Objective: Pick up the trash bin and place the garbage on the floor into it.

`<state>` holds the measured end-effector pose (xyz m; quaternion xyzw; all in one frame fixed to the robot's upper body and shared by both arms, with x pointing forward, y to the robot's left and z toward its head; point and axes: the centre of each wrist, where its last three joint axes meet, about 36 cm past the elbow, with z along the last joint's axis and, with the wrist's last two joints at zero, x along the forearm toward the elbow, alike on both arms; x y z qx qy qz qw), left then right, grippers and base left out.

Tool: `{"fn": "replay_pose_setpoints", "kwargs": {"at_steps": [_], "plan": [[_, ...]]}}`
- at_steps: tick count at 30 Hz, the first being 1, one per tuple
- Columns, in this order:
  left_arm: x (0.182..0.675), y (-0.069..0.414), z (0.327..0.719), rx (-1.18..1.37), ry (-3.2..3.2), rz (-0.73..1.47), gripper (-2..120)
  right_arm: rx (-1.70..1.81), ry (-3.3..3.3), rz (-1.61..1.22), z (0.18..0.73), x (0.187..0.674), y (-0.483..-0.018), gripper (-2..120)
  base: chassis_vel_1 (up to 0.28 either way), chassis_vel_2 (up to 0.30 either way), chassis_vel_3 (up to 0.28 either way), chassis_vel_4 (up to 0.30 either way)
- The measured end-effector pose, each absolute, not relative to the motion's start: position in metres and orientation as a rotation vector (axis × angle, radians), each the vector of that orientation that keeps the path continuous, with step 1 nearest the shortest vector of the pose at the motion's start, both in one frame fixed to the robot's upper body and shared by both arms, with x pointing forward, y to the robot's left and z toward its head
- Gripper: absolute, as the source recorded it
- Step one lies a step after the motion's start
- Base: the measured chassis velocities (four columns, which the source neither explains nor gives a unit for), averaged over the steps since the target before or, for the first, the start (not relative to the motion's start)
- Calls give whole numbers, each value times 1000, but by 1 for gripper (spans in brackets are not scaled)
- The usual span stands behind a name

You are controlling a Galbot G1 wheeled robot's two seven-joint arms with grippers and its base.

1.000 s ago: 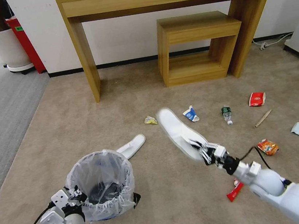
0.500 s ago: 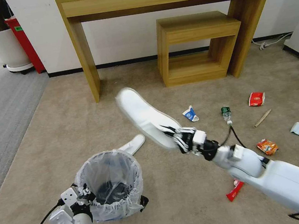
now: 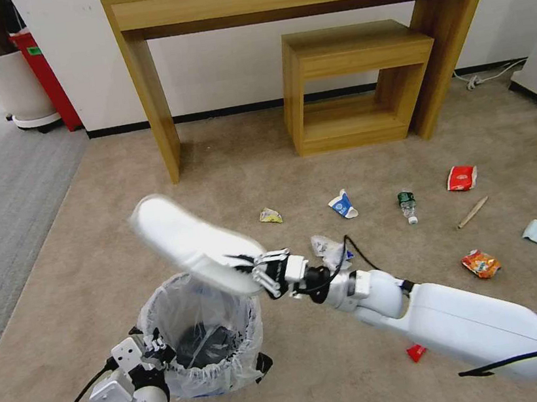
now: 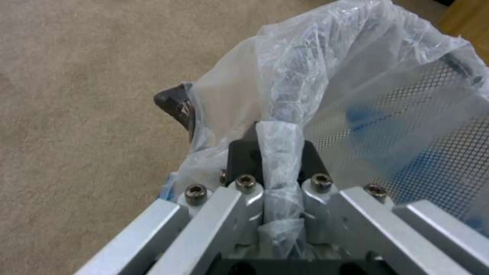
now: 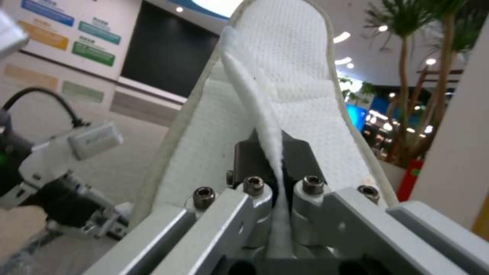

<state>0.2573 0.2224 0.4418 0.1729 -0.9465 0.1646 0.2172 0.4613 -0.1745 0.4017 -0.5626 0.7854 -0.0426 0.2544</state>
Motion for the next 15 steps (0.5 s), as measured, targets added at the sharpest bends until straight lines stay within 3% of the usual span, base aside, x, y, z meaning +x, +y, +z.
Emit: {"fn": "replay_pose_setpoints", "kwargs": {"at_steps": [15], "plan": [[250,217,450,468,-2629,461,3,-1687,2077,-130,365,468,-123,0,0,0,0,0]]}}
